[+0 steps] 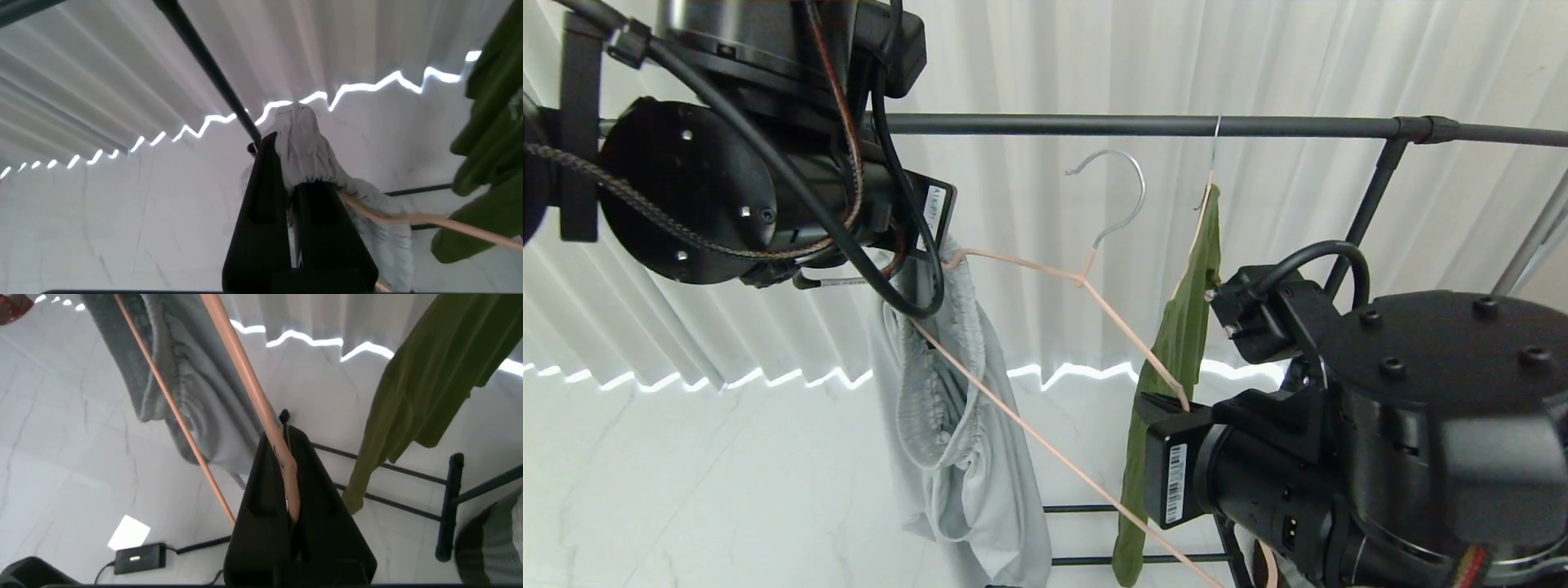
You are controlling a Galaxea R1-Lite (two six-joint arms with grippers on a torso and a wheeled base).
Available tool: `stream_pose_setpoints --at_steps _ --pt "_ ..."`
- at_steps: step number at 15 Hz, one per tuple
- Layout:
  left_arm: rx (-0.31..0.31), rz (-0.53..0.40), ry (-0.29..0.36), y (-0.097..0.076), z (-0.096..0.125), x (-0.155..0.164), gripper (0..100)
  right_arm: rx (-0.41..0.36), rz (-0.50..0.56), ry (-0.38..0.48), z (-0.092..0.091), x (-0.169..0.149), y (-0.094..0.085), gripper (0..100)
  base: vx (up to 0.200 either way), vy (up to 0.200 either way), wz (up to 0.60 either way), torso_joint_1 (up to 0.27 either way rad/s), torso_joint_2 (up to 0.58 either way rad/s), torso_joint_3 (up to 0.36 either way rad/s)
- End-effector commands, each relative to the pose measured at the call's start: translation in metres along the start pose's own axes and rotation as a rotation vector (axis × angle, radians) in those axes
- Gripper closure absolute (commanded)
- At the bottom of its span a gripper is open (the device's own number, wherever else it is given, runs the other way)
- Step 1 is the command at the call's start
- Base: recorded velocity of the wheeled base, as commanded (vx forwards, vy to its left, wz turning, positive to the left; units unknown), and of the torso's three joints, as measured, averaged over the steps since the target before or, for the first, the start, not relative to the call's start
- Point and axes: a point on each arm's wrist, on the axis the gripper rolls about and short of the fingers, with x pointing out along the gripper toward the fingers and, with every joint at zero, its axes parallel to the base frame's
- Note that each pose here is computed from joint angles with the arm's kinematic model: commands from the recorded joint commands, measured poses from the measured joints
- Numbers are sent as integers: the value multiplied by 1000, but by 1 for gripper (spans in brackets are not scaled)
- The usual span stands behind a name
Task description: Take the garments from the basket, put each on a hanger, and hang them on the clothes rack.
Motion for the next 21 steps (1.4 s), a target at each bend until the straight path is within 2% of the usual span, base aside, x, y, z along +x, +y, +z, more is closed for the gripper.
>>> stream_pose_setpoints --at_steps 1,4,7,8,10,12,14,17,21 --pt "-3 -18 -19 -1 2 -8 100 -4 -3 4 -1 7 5 100 0 0 0 0 0 0" --pt "-4 -16 -18 -1 2 -7 100 -13 -8 15 -4 7 3 100 0 0 0 0 0 0" --pt "12 32 5 9 1 -3 100 -33 -42 36 -7 4 -4 100 0 0 0 0 0 0" --pt "53 75 47 12 -2 -5 100 -41 -84 48 -7 5 -12 100 0 0 0 0 0 0" --pt "68 72 60 12 -5 -8 100 -33 -169 15 -3 12 -21 100 0 0 0 0 0 0" --pt "76 54 57 6 -5 -9 100 -24 -185 0 -1 13 -22 100 0 0 0 0 0 0" --pt "77 21 46 -2 -4 -14 100 -4 -175 -31 3 13 -20 100 0 0 0 0 0 0" --pt "42 -9 40 -14 -3 -15 100 17 -127 -68 3 12 -10 100 0 0 0 0 0 0" --pt "-3 -35 8 -20 5 -21 100 -21 -50 -31 -14 5 11 100 0 0 0 0 0 0"
